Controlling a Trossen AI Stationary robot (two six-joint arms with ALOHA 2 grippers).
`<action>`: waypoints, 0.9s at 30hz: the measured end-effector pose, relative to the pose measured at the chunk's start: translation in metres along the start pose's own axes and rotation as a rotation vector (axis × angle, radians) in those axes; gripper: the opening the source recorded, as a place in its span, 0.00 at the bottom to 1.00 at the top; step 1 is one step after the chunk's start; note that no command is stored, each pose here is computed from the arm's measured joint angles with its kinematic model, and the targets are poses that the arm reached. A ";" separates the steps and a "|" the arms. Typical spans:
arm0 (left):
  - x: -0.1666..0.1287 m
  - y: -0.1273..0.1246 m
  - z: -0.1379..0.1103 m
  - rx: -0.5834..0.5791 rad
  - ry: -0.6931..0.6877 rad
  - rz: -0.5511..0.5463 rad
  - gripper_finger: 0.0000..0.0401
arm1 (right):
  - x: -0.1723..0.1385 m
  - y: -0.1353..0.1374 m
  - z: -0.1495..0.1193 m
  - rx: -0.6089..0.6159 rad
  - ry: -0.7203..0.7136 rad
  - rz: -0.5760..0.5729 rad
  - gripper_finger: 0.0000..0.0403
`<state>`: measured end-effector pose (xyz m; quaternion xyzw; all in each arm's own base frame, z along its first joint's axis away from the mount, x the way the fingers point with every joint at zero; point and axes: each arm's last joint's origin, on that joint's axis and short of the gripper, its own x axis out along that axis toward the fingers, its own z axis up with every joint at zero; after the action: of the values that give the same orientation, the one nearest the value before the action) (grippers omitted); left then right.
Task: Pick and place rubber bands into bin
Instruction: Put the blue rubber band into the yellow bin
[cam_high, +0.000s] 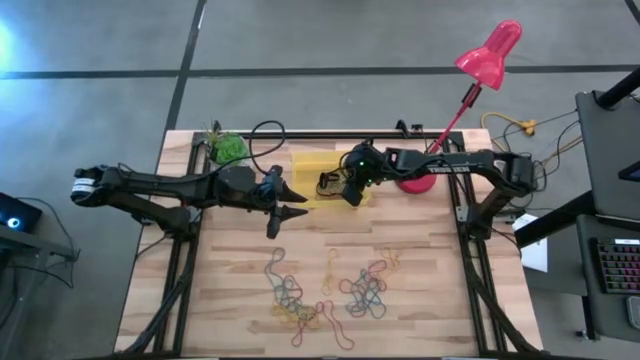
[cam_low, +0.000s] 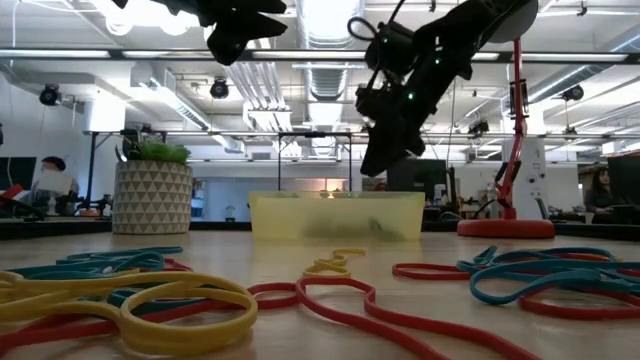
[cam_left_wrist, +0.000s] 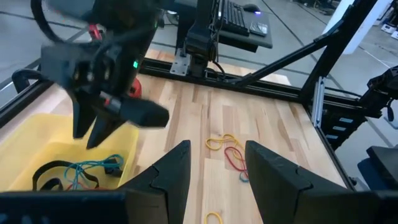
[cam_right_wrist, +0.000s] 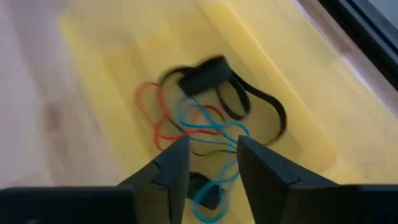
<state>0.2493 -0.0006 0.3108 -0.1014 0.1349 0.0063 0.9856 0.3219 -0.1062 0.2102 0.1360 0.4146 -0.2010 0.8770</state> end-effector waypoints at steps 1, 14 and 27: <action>0.000 0.000 -0.001 0.000 0.010 0.002 0.34 | -0.005 0.001 0.002 -0.005 -0.012 0.027 0.32; 0.006 0.004 -0.017 0.002 0.135 0.028 0.34 | -0.080 0.028 -0.024 -0.081 0.177 0.247 0.31; 0.026 0.007 -0.033 0.005 0.214 0.043 0.34 | -0.117 0.073 -0.092 -0.102 0.303 0.346 0.28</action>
<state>0.2651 -0.0006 0.2712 -0.0962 0.2415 0.0164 0.9655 0.2266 0.0230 0.2501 0.1890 0.5216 -0.0037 0.8320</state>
